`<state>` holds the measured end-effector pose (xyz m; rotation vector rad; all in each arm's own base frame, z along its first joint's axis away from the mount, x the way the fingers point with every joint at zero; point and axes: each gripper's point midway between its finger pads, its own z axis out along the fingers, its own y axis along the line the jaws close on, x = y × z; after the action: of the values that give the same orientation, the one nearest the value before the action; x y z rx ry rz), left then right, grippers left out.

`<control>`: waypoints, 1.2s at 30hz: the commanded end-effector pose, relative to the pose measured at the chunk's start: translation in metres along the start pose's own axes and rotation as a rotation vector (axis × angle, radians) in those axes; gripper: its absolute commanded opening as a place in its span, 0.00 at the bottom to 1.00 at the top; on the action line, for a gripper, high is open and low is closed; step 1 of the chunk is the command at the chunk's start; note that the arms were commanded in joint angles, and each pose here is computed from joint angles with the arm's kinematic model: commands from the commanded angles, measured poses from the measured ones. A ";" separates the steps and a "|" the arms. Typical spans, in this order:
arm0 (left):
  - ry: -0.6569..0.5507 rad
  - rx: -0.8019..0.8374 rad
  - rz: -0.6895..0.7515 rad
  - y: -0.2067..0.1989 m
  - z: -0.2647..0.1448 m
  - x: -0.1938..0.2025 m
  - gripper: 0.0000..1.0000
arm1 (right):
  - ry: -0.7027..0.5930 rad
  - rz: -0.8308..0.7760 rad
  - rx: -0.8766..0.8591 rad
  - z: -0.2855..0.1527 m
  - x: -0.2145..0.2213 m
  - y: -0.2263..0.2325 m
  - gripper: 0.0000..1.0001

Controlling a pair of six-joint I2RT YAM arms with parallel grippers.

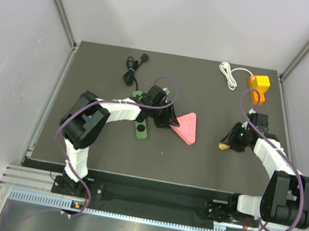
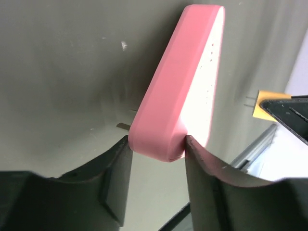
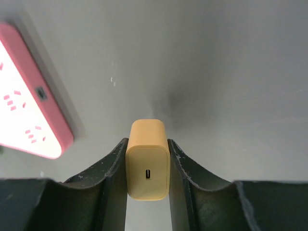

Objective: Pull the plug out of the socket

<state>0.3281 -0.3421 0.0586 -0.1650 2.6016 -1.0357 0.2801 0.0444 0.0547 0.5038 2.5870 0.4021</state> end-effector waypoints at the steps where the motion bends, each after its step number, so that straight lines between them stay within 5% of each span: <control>1: 0.026 -0.231 0.051 0.063 -0.005 0.015 0.57 | 0.050 -0.002 -0.178 -0.004 0.012 0.023 0.17; 13: -0.028 -0.164 0.125 0.033 -0.027 0.000 0.87 | 0.053 -0.009 -0.210 -0.011 0.023 0.024 0.44; 20: -0.024 -0.040 0.184 -0.001 -0.049 0.000 0.90 | 0.023 -0.022 -0.153 -0.016 0.011 0.017 0.80; 29: 0.030 0.097 0.222 -0.036 -0.074 0.030 0.88 | -0.198 -0.055 0.030 -0.033 -0.082 0.011 0.99; 36: -0.007 0.073 0.229 -0.036 -0.121 0.054 0.86 | -0.356 0.041 0.046 -0.031 -0.164 0.029 1.00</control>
<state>0.2441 -0.3133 0.1185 0.1567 2.5735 -1.0314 0.3706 0.0155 0.1328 0.4941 2.3657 0.3064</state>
